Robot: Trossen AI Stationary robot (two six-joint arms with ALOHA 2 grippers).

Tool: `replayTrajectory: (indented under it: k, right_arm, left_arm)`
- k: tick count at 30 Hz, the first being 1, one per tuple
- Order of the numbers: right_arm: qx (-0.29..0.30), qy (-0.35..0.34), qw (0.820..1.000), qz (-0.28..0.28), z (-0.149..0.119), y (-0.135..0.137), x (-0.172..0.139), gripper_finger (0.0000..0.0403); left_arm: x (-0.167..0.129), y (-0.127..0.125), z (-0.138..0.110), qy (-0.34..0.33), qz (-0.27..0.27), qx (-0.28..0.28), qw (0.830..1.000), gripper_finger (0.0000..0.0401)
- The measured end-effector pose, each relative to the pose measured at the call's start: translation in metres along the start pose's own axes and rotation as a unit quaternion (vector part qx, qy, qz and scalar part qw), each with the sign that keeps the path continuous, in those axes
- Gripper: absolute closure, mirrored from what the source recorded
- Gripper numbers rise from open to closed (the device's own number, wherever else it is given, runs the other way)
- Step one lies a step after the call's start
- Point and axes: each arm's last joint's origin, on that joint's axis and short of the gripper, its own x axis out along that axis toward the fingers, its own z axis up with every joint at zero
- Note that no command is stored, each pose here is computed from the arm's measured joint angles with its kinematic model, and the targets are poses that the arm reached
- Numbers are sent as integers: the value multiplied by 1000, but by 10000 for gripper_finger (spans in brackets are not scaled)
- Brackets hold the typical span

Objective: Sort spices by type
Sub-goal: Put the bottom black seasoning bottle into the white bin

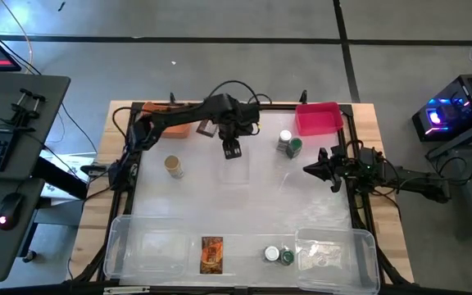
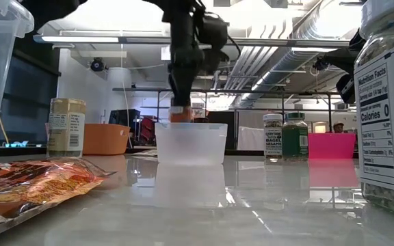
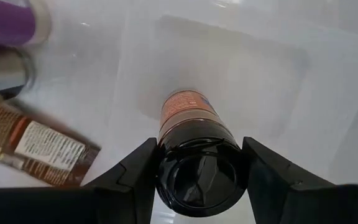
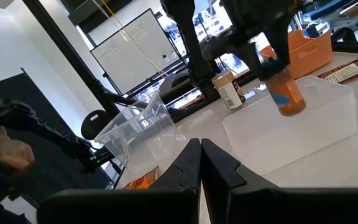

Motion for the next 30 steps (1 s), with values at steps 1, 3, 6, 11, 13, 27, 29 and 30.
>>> replayTrajectory:
  k: [1,3,6,11,13,27,29,30]
  right_arm:
    - [0,0,1000,0,0,0,0,402]
    - [0,0,1000,0,0,0,0,402]
    - [0,0,1000,0,0,0,0,402]
    - [0,0,1000,0,0,0,0,402]
    - [0,0,1000,0,0,0,0,402]
    - [0,0,1000,0,0,0,0,402]
    - [0,0,1000,0,0,0,0,402]
    - [0,0,1000,0,0,0,0,402]
  left_arm:
    - [4,-1,2,0,0,2,1000,236]
    - [11,-4,6,1,-2,9,1000,236]
    - [18,-7,9,3,-3,13,1000,236]
    - [20,-6,10,4,23,23,999,233]
    - [20,-5,11,4,42,31,999,223]
    - [20,-5,12,-2,36,27,999,196]
    - [20,-5,12,-3,32,26,999,194]
    - [20,-5,12,-3,27,26,999,191]
